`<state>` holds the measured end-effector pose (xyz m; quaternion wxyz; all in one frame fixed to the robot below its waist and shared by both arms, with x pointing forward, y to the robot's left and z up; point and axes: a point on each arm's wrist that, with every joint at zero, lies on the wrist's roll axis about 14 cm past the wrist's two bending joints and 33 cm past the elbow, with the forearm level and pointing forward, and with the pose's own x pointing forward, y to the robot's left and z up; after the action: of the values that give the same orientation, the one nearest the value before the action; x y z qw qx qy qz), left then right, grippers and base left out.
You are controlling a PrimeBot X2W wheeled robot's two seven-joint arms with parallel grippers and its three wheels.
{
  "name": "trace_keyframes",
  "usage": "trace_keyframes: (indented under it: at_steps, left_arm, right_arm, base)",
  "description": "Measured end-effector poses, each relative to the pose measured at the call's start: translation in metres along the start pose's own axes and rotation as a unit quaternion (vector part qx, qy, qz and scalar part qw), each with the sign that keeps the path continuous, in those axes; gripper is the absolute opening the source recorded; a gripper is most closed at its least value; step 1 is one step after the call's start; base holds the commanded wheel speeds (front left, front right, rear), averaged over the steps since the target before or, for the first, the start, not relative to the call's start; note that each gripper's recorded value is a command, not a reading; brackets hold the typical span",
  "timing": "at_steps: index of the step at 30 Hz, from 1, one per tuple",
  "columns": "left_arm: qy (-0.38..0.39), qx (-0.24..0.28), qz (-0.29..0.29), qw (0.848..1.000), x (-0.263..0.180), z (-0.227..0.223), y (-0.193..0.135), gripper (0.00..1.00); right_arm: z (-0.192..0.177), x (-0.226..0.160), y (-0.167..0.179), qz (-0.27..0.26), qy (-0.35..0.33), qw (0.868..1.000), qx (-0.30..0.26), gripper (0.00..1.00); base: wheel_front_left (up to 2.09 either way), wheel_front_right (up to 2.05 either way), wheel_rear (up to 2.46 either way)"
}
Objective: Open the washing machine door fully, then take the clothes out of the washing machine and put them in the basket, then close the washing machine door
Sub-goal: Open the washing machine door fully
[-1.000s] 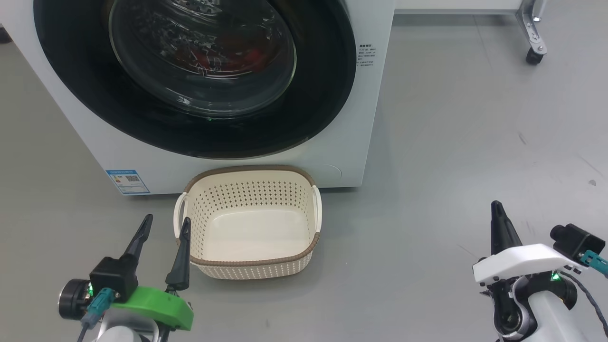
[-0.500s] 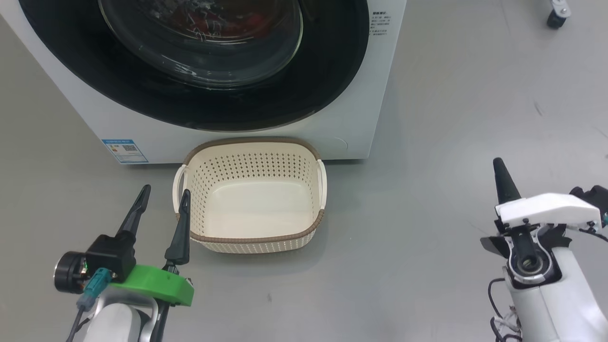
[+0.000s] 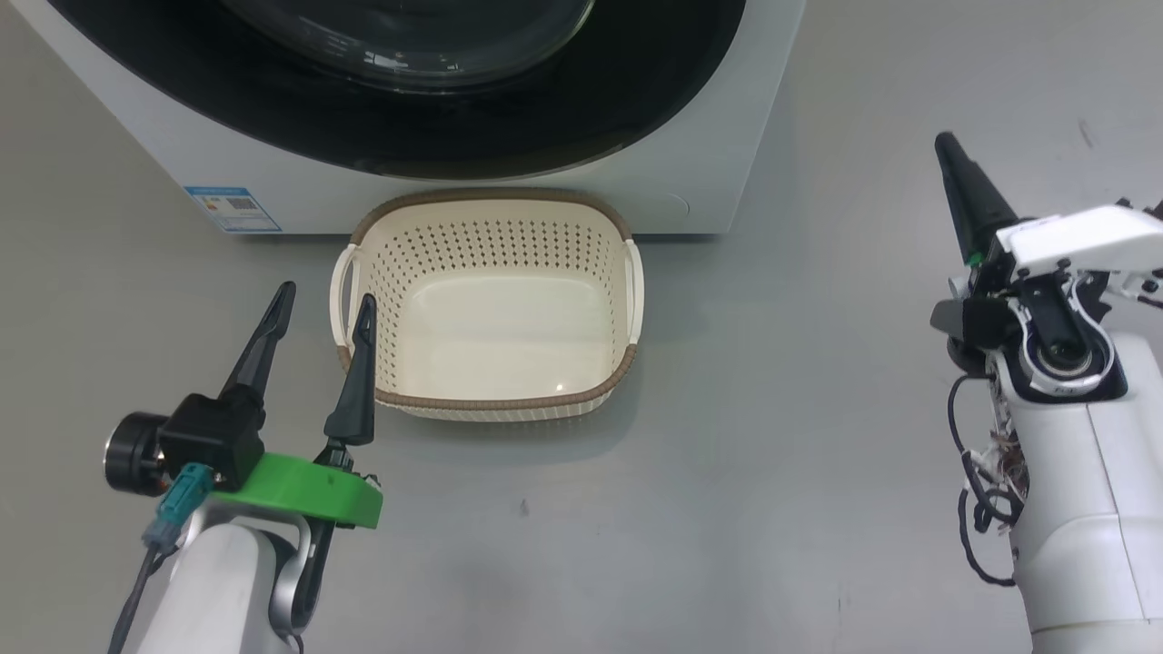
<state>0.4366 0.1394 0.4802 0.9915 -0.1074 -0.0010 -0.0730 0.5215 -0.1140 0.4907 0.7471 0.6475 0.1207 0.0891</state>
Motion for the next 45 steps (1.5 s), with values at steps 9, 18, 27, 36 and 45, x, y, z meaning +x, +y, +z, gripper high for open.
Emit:
trace_keyframes:
  at_steps: [9, 18, 27, 36, 45]
  left_arm:
    - [0.001, 0.001, 0.005, 1.0, 0.02, -0.007, 0.008, 1.0]
    - [0.004, 0.0, 0.017, 1.0, 0.033, -0.017, 0.02, 1.0]
    - [0.013, 0.004, 0.029, 0.999, 0.039, -0.026, 0.033, 1.0]
    - [0.024, 0.008, 0.045, 0.999, 0.036, -0.033, 0.045, 1.0]
    - [0.029, 0.011, 0.05, 0.998, 0.034, -0.036, 0.05, 1.0]
  right_arm:
    - [-0.005, 0.049, 0.019, 0.031, 0.041, 0.998, 0.037, 0.0]
    - [-0.01, 0.092, 0.035, 0.055, 0.082, 0.994, 0.049, 0.0]
    - [-0.013, 0.127, 0.033, 0.039, 0.107, 0.992, 0.055, 0.0]
    - [-0.034, 0.154, 0.041, 0.035, 0.15, 0.987, 0.046, 0.0]
    - [-0.044, 0.17, 0.053, 0.042, 0.173, 0.984, 0.031, 0.0]
  base:
    - [0.0, 0.0, 0.0]
    - [0.0, 0.0, 0.0]
    - [0.0, 0.0, 0.0]
    - [0.0, 0.0, 0.0]
    - [0.0, 0.0, 0.0]
